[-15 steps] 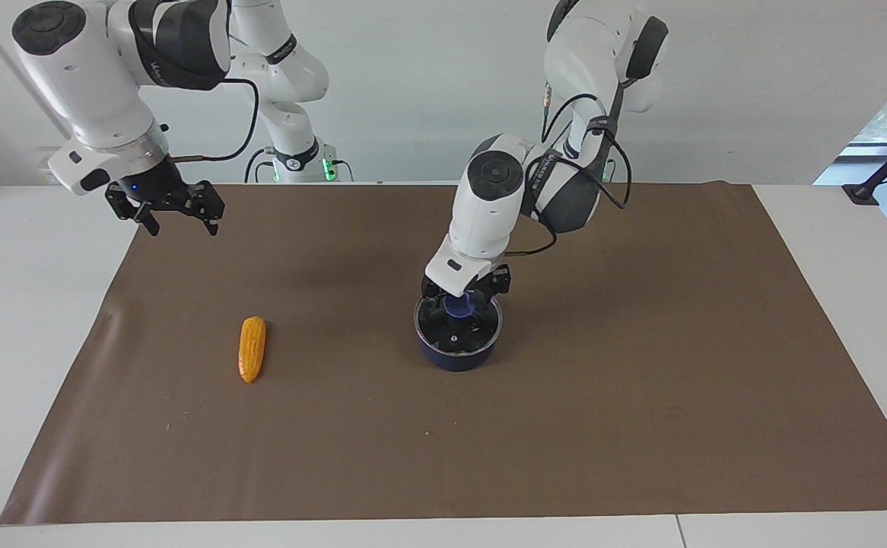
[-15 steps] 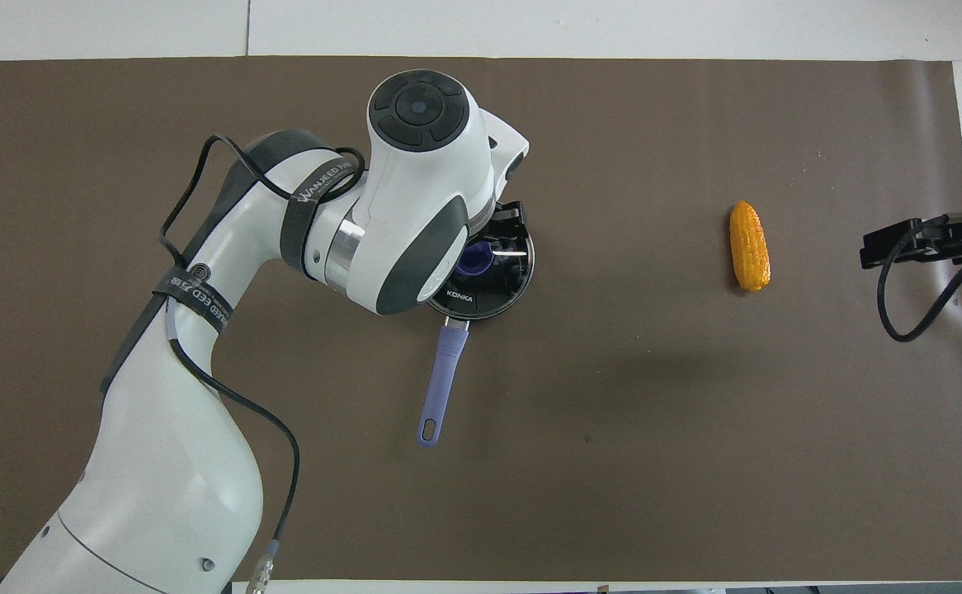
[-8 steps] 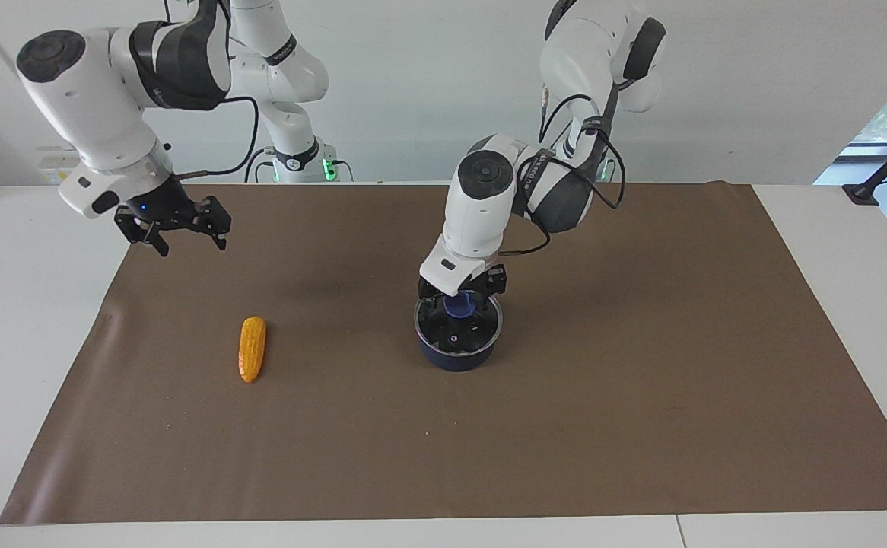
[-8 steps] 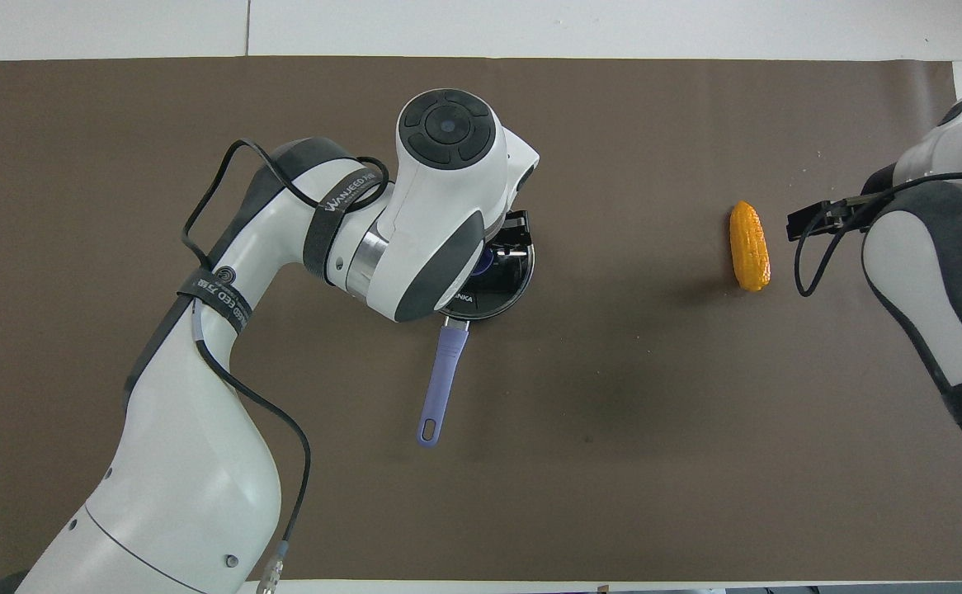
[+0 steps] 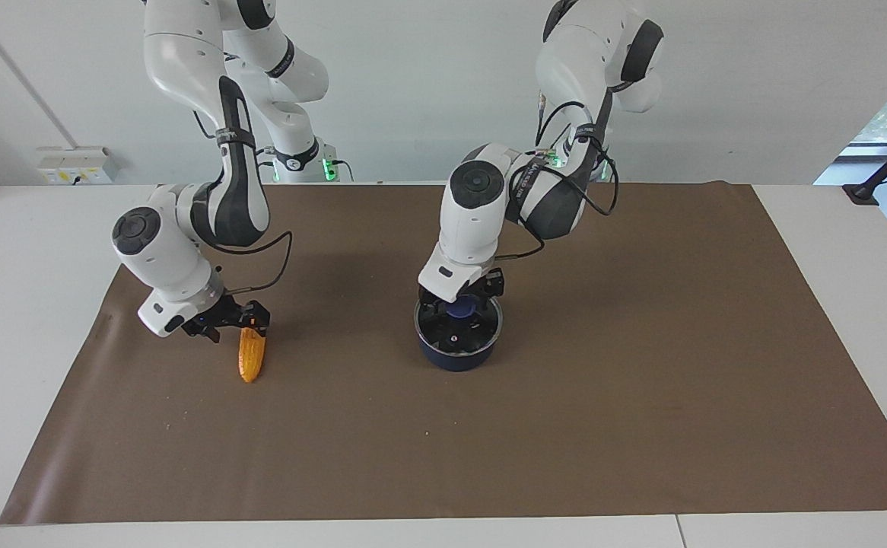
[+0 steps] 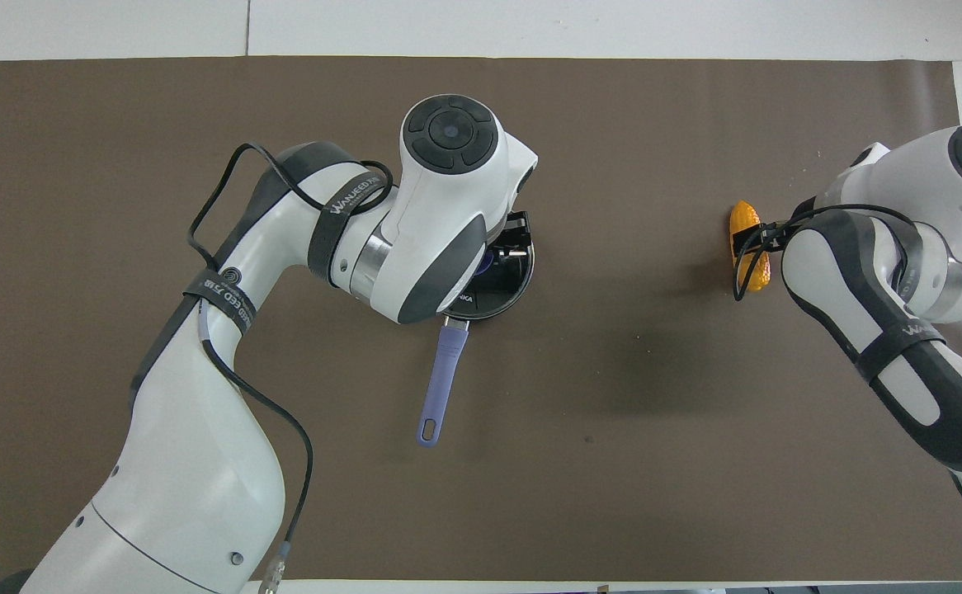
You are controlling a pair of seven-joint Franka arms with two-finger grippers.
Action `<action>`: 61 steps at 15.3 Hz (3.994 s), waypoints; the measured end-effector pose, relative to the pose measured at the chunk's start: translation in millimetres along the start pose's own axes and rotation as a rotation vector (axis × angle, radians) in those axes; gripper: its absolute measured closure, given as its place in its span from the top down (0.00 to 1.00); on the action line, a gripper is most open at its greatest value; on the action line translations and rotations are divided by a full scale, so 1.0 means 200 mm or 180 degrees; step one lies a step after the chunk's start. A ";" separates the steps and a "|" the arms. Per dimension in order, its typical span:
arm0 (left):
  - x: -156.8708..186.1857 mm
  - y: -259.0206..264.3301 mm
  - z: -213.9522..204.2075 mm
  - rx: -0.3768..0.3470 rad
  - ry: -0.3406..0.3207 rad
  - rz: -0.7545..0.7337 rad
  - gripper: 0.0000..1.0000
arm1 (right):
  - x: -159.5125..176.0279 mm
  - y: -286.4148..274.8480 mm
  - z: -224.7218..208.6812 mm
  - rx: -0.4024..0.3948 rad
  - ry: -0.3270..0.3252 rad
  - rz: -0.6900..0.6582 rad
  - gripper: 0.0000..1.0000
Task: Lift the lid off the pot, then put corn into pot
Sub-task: 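Grasp the lid knob with the left gripper while the right gripper grasps the corn, then lift the lid off with the left gripper while the right gripper carries the corn, then lower the corn into the pot and open the right gripper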
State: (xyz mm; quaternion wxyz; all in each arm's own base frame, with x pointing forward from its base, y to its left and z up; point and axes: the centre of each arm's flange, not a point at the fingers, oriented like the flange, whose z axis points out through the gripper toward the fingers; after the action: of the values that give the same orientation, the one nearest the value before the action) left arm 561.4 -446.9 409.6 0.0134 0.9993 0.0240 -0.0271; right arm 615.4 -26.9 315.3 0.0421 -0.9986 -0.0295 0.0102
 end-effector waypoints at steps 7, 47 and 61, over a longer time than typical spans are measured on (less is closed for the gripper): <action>-0.01 0.00 0.01 0.0017 -0.0013 -0.0018 0.61 | 0.03 -0.04 0.09 -0.0011 0.0056 -0.0045 0.89; 0.24 -2.55 -0.11 -0.0025 -0.0020 -0.3634 0.61 | 0.05 -2.15 0.11 -0.0065 0.0276 0.0181 0.40; 0.09 -2.60 0.22 -0.0211 0.0245 -0.4664 0.61 | 0.17 -2.07 -0.30 -0.0194 0.0121 0.0312 1.00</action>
State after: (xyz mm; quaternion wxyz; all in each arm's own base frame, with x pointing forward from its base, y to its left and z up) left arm 551.0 72.8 350.9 0.0212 0.7262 0.6871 0.0068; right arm 627.5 382.0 410.4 0.0116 -0.9997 0.0200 -0.0076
